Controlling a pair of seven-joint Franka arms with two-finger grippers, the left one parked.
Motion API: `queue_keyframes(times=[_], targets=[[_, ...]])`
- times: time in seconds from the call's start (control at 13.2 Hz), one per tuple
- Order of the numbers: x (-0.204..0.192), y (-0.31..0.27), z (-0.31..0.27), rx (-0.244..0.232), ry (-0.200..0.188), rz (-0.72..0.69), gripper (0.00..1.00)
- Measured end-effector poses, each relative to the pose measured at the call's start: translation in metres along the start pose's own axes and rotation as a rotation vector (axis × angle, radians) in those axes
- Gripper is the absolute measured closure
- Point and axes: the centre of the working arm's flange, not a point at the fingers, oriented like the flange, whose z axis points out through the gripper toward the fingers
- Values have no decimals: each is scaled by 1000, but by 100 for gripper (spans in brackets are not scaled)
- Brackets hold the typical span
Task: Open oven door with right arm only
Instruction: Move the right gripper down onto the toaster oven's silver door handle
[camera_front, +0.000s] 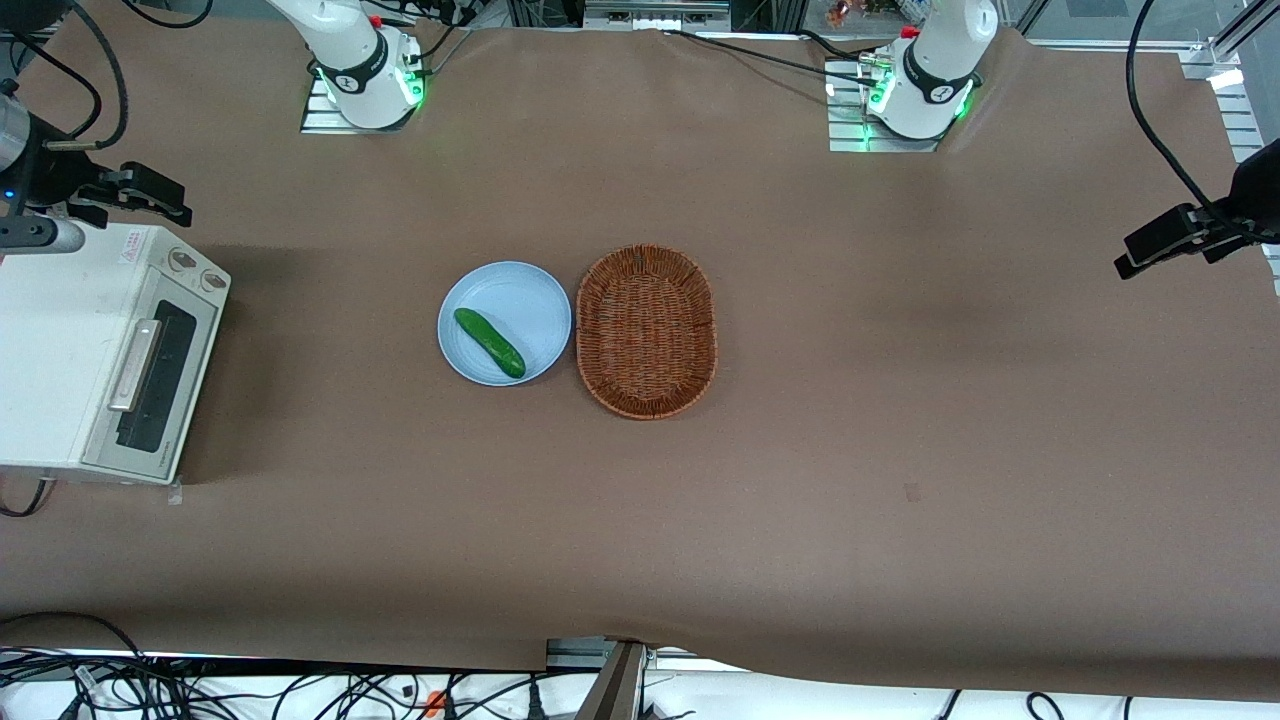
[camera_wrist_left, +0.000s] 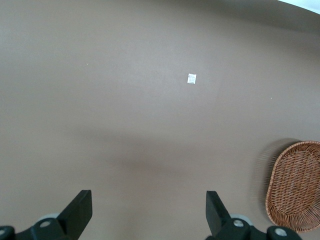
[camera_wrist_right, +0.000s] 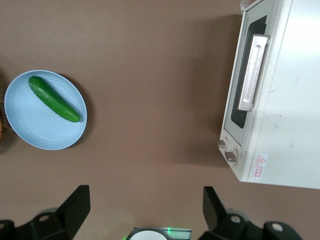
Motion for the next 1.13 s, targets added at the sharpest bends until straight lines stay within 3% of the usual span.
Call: queue_keyframes(times=[0.15,0.3,0.53,0.68,0.91,1.13], targets=[[-1,-5,8,-33,-48,-10,0],[2,-5,16,-103,-81,-21,6],[12,-7,33,-171,-124,-33,42],[22,-4,51,-250,-152,-30,64],[53,-3,97,-421,-148,-22,99],[83,3,157,-586,-102,-1,99]])
